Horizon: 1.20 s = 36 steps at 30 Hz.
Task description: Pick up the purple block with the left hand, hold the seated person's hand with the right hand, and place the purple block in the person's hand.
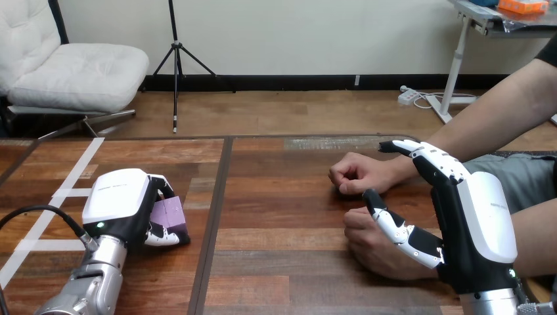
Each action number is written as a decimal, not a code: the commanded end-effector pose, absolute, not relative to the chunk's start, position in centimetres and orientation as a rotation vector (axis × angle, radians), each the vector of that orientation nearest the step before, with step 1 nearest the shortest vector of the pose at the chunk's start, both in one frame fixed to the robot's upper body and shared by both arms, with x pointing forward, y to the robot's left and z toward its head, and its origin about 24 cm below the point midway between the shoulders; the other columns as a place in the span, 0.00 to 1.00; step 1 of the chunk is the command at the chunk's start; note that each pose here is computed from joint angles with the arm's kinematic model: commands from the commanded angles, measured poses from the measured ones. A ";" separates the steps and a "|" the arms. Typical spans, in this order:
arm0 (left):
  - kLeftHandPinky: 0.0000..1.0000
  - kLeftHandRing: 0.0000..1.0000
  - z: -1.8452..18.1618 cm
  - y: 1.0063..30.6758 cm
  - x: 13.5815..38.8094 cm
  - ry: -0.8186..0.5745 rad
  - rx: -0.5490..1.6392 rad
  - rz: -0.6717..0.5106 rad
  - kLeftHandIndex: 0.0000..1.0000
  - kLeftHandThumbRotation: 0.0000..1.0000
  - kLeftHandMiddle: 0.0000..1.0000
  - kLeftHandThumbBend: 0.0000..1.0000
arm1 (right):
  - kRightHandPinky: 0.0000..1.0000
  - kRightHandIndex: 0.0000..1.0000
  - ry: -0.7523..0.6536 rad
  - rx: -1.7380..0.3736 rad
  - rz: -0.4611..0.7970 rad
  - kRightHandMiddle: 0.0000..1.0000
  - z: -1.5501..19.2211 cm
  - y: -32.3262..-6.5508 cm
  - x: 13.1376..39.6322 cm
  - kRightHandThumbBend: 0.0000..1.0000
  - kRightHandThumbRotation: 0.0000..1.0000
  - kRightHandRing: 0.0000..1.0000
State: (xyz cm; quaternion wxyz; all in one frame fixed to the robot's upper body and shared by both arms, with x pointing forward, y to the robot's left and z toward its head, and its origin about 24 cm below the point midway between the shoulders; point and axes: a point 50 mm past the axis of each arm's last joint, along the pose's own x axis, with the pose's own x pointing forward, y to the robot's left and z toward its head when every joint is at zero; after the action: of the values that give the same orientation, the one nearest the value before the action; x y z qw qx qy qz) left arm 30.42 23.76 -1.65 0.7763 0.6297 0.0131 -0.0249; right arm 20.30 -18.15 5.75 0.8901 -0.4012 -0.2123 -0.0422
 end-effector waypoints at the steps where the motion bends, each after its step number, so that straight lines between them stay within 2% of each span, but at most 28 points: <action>1: 0.37 0.44 -2.9 23.1 29.6 0.063 1.343 -0.087 0.52 0.07 0.51 0.48 | 0.82 0.75 -0.513 -0.841 -0.103 0.80 7.4 -18.2 20.7 0.43 0.48 0.83; 22: 0.36 0.43 -3.3 22.5 29.3 0.053 1.308 -0.088 0.52 0.10 0.51 0.48 | 0.82 0.76 -0.516 -0.840 -0.103 0.80 7.4 -18.3 20.6 0.43 0.47 0.84; 36: 0.36 0.43 -3.6 22.4 29.4 0.090 1.355 -0.138 0.52 0.12 0.50 0.48 | 0.82 0.76 -0.512 -0.850 -0.099 0.80 7.4 -18.3 20.6 0.44 0.48 0.83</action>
State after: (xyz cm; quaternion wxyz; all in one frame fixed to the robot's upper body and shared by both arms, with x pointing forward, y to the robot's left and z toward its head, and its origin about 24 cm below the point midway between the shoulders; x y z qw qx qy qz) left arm 30.14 22.82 -2.23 0.7882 0.6147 0.0110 -0.0281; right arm 20.20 -18.15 5.87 0.8894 -0.4020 -0.2138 -0.0410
